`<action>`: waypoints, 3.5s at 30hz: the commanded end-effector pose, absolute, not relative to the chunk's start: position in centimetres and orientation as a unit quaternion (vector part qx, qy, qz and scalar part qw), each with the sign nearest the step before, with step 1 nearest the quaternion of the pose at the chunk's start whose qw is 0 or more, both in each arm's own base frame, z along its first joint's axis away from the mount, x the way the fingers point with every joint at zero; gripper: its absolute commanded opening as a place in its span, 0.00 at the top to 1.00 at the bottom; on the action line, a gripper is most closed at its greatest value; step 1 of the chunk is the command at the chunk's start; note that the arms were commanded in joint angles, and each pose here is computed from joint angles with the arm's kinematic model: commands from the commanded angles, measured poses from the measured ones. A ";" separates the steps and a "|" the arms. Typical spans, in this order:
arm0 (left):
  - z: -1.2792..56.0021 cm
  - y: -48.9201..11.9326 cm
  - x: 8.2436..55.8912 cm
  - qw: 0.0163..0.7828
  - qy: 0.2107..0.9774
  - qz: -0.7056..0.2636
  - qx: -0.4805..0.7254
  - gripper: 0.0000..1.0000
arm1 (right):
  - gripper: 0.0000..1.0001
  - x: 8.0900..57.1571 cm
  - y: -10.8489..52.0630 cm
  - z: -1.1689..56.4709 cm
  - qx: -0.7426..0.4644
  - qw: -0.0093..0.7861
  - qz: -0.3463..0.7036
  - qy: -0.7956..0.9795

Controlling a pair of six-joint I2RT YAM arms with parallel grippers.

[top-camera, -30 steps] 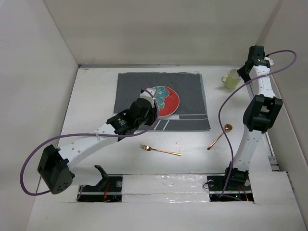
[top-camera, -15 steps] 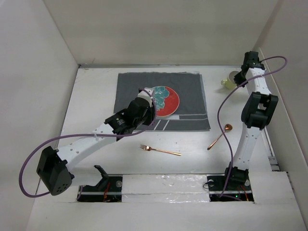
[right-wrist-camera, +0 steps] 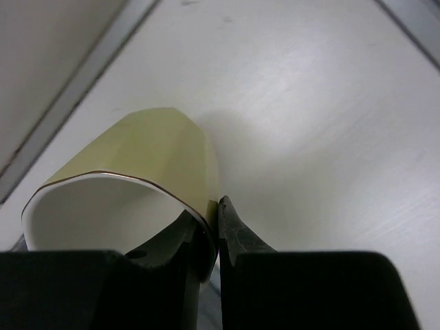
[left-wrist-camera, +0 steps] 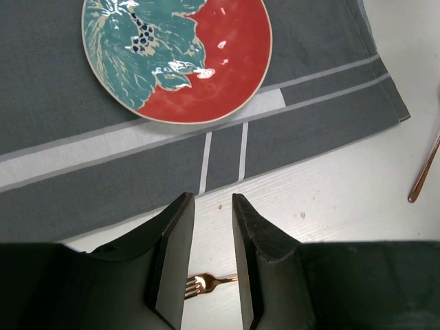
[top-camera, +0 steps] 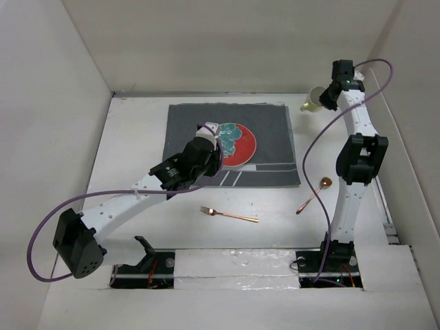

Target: Set the dinner table for one person

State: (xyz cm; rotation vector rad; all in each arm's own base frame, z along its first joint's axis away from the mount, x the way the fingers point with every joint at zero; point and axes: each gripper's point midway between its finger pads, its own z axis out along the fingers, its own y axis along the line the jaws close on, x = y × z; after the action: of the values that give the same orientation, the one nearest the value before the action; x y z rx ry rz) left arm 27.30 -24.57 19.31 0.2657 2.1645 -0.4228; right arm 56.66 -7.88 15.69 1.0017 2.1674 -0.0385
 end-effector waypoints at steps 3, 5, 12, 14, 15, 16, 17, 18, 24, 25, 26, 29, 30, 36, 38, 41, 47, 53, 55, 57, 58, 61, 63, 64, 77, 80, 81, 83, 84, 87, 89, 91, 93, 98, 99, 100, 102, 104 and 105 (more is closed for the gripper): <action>21.6 -24.7 29.1 0.472 0.860 -0.176 0.078 0.74 | 1.00 59.3 -0.5 24.6 0.305 0.461 0.060 0.831; 21.9 -24.6 29.5 0.472 0.858 -0.194 0.061 0.74 | 1.00 59.4 0.7 23.9 0.296 0.451 0.069 0.839; 20.2 -22.5 30.7 0.447 0.868 -0.218 0.014 0.73 | 1.00 60.3 5.2 21.6 0.261 0.418 0.094 0.865; 19.9 -22.4 30.6 0.445 0.869 -0.217 0.015 0.73 | 1.00 60.6 5.4 20.8 0.260 0.412 0.097 0.868; 19.9 -22.4 30.5 0.444 0.869 -0.217 0.016 0.73 | 1.00 60.6 5.6 20.6 0.259 0.410 0.100 0.869; 19.7 -22.4 30.4 0.441 0.871 -0.217 0.015 0.73 | 1.00 60.6 6.1 20.0 0.257 0.404 0.101 0.872; 19.8 -22.4 30.4 0.441 0.870 -0.219 0.016 0.73 | 1.00 60.7 6.2 19.5 0.258 0.400 0.101 0.874; 19.5 -22.4 30.3 0.439 0.871 -0.219 0.015 0.73 | 1.00 60.7 6.3 18.5 0.258 0.390 0.100 0.878; 19.4 -22.4 30.1 0.436 0.872 -0.221 0.014 0.73 | 1.00 60.3 7.0 17.0 0.254 0.371 0.098 0.888; 19.4 -22.4 30.1 0.437 0.872 -0.221 0.013 0.73 | 1.00 60.1 6.9 16.5 0.255 0.368 0.096 0.889; 19.5 -22.4 30.1 0.437 0.872 -0.222 0.013 0.73 | 1.00 60.2 6.9 16.4 0.255 0.368 0.095 0.889; 19.3 -22.4 30.0 0.434 0.873 -0.222 0.012 0.73 | 1.00 60.2 7.0 16.0 0.255 0.363 0.096 0.891; 19.2 -22.4 30.0 0.434 0.873 -0.222 0.011 0.73 | 1.00 60.1 7.0 15.9 0.256 0.361 0.095 0.892; 18.9 -22.3 29.7 0.429 0.875 -0.224 0.006 0.73 | 0.98 60.3 7.0 15.8 0.259 0.356 0.108 0.891; 18.8 -22.3 29.7 0.428 0.875 -0.224 0.005 0.73 | 0.98 60.3 7.0 15.7 0.257 0.355 0.107 0.892; 18.7 -22.3 29.6 0.427 0.876 -0.224 0.003 0.73 | 0.98 60.2 7.2 15.3 0.256 0.349 0.111 0.895; 18.8 -22.3 29.7 0.429 0.875 -0.226 0.001 0.73 | 0.91 60.1 7.0 14.7 0.257 0.340 0.115 0.897; 18.8 -22.2 29.6 0.429 0.875 -0.226 -0.001 0.73 | 0.81 60.3 6.5 16.2 0.259 0.355 0.122 0.890; 18.9 -22.2 29.6 0.429 0.874 -0.227 -0.001 0.73 | 0.77 60.4 6.0 16.6 0.262 0.358 0.126 0.887; 18.8 -22.2 29.5 0.427 0.875 -0.228 -0.001 0.73 | 0.74 60.4 6.0 17.5 0.261 0.367 0.129 0.884; 18.8 -22.2 29.4 0.427 0.875 -0.229 -0.002 0.73 | 0.73 60.4 6.0 17.8 0.260 0.370 0.130 0.882; 18.9 -22.2 29.4 0.428 0.874 -0.230 -0.002 0.73 | 0.70 60.3 6.2 19.2 0.256 0.377 0.150 0.878; 19.0 -22.2 29.3 0.429 0.873 -0.232 -0.003 0.73 | 0.67 60.2 6.5 20.6 0.250 0.386 0.162 0.873; 19.0 -22.2 29.3 0.429 0.873 -0.232 -0.003 0.73 | 0.66 60.2 6.5 20.6 0.250 0.386 0.162 0.873; 20.4 -21.8 29.4 0.443 0.867 -0.231 -0.005 0.73 | 0.56 59.0 7.3 24.8 0.222 0.409 0.190 0.864; 21.6 -21.5 29.8 0.456 0.862 -0.223 -0.004 0.73 | 0.63 58.3 6.9 26.3 0.216 0.426 0.183 0.859; 22.8 -21.5 30.1 0.466 0.856 -0.224 -0.004 0.73 | 0.71 57.4 6.8 27.8 0.212 0.441 0.186 0.852; 24.4 -21.3 30.5 0.483 0.847 -0.222 -0.005 0.74 | 0.90 56.2 6.7 29.2 0.203 0.455 0.185 0.847; 26.0 -21.4 30.8 0.498 0.838 -0.225 -0.003 0.75 | 0.96 54.4 7.3 30.2 0.192 0.468 0.195 0.841; 29.3 -21.3 31.4 0.527 0.818 -0.230 -0.004 0.83 | 1.00 49.6 11.1 34.5 0.127 0.512 0.262 0.808; 30.9 -21.1 31.5 0.541 0.808 -0.233 -0.006 0.92 | 1.00 45.2 15.6 29.1 0.076 0.456 0.300 0.834; 33.0 -20.6 31.8 0.559 0.795 -0.235 -0.010 0.96 | 1.00 40.3 18.0 25.8 0.041 0.423 0.319 0.847; 34.6 -20.2 31.9 0.572 0.785 -0.238 -0.012 0.96 | 1.00 35.7 21.3 23.0 -0.018 0.384 0.323 0.865; 36.9 -19.5 32.0 0.593 0.770 -0.234 -0.014 0.82 | 0.65 26.7 23.2 16.1 -0.095 0.302 0.277 0.907; 37.6 -19.4 32.1 0.599 0.765 -0.235 -0.014 0.80 | 0.58 25.1 24.4 15.5 -0.125 0.292 0.282 0.905; 37.9 -19.3 32.1 0.603 0.763 -0.234 -0.014 0.75 | 0.51 24.5 24.6 15.0 -0.134 0.290 0.274 0.907; 38.8 -19.0 32.3 0.611 0.757 -0.233 -0.014 0.71 | 0.49 23.3 25.2 14.1 -0.164 0.277 0.260 0.910; 39.1 -18.8 32.5 0.614 0.754 -0.233 -0.015 0.66 | 0.47 22.3 26.4 13.5 -0.200 0.280 0.248 0.905; 39.5 -18.9 32.4 0.616 0.752 -0.235 -0.014 0.65 | 0.46 22.3 27.2 13.0 -0.214 0.276 0.241 0.906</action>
State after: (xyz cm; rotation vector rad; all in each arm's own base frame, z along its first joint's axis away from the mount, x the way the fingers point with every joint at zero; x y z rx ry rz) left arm 32.45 -19.65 36.00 -0.0278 1.8183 -0.5358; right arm 21.56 25.62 12.10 -0.4558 2.5307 0.6992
